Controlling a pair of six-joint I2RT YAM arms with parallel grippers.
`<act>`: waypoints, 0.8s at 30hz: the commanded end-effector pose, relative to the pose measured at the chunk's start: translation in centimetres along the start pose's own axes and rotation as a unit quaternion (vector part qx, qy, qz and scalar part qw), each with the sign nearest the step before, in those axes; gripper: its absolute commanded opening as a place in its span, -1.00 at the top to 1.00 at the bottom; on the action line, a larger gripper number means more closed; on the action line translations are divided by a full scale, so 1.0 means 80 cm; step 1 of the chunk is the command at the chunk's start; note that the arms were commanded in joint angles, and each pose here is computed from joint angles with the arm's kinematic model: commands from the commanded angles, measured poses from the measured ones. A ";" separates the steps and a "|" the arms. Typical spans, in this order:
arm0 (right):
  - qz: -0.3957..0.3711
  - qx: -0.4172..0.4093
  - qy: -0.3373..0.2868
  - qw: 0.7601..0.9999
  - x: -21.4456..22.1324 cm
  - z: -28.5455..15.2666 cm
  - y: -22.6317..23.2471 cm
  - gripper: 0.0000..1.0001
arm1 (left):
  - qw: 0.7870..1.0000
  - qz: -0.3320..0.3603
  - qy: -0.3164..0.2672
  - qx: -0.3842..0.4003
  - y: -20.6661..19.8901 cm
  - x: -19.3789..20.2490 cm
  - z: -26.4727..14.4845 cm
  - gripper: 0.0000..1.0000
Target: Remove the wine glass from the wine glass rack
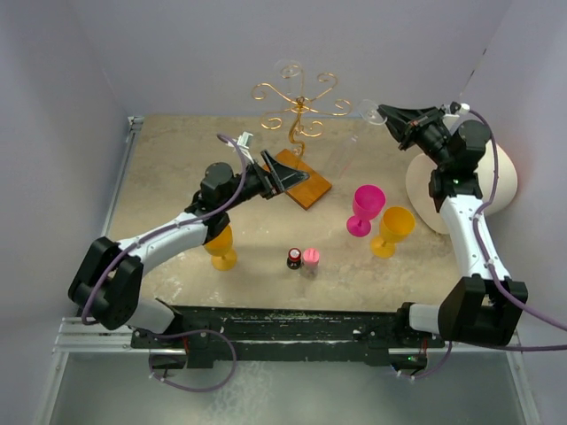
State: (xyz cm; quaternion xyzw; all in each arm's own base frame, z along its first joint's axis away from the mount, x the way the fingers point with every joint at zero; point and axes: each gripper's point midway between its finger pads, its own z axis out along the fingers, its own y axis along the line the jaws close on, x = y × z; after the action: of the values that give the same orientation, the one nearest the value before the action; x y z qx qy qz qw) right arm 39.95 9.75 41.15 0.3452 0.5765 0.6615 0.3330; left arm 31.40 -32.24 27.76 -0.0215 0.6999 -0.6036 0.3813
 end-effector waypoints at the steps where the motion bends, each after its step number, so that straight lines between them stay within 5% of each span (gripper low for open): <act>1: -0.031 -0.060 0.029 0.997 0.033 -0.020 0.063 1.00 | 0.997 0.003 -0.054 0.059 -0.034 -0.025 0.020 -0.98; 24: -0.018 -0.077 0.049 0.996 0.053 -0.036 0.086 1.00 | 0.982 -0.051 -0.046 0.177 -0.065 -0.023 0.077 -0.99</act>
State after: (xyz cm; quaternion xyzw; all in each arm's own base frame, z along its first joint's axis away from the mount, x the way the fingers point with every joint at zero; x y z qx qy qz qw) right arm 37.80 10.36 43.42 0.3360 0.5636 0.6873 0.3117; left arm 34.82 -37.45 29.86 -0.0402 0.6120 -0.6935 0.3780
